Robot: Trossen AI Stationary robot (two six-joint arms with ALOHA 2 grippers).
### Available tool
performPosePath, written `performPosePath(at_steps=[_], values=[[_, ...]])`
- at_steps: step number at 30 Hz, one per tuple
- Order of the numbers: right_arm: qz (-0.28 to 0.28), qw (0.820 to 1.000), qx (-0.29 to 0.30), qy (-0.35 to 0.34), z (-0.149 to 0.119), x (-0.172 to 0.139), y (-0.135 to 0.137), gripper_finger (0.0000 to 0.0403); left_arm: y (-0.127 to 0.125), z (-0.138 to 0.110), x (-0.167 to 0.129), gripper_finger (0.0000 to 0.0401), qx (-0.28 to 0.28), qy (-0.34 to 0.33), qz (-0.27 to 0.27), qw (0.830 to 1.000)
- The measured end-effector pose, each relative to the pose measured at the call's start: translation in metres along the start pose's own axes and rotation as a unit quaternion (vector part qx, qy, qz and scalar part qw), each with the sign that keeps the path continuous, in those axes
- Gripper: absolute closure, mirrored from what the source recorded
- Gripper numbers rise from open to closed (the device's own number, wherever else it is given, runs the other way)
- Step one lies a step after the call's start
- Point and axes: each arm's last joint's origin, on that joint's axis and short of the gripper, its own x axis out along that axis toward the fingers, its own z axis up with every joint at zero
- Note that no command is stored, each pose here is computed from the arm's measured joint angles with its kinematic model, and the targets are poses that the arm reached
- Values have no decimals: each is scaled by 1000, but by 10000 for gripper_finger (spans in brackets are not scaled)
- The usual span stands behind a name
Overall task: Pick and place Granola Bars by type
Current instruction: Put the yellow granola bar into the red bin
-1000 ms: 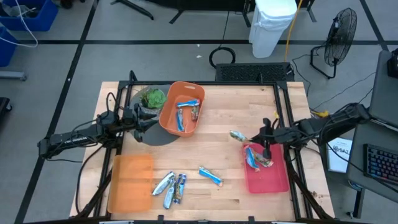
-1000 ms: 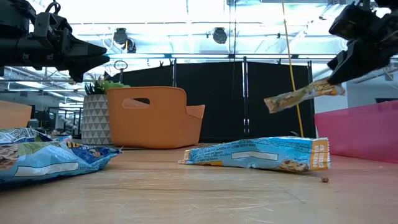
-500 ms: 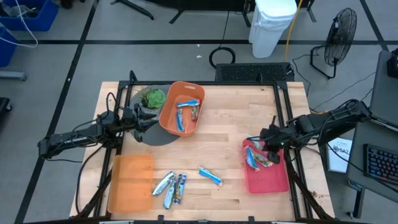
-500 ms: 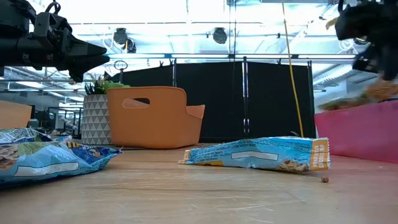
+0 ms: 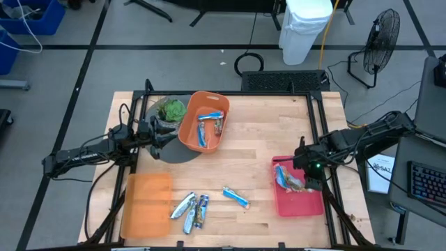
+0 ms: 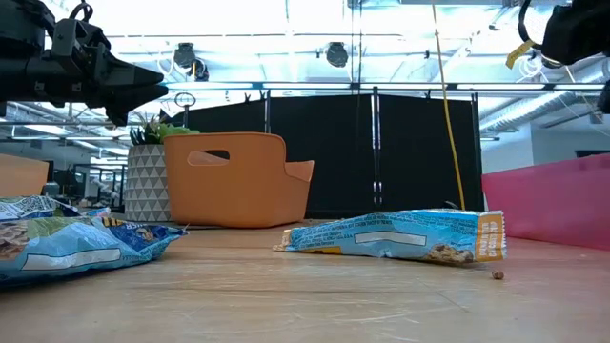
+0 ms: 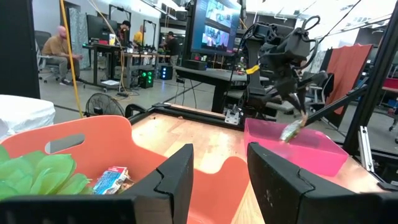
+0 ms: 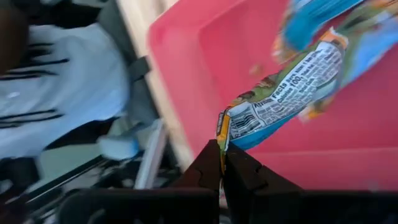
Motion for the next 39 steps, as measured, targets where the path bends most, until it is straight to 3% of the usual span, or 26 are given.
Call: performPosePath(at_steps=[7, 14, 20, 31, 39], values=[[66, 997, 25, 30, 2, -1, 8, 403, 0, 0, 0, 247, 0, 0, 0, 1000], [58, 992, 91, 59, -1, 12, -4, 403, 0, 0, 0, 247, 0, 0, 0, 1000], [52, 991, 105, 64, -1, 35, -21, 403, 0, 0, 0, 247, 0, 0, 0, 1000], [-36, 999, 21, -28, 1, 48, -42, 403, 0, 0, 0, 247, 0, 0, 0, 1000], [-128, 984, -36, -120, 6, 45, -47, 403, 0, 0, 0, 247, 0, 0, 0, 1000]])
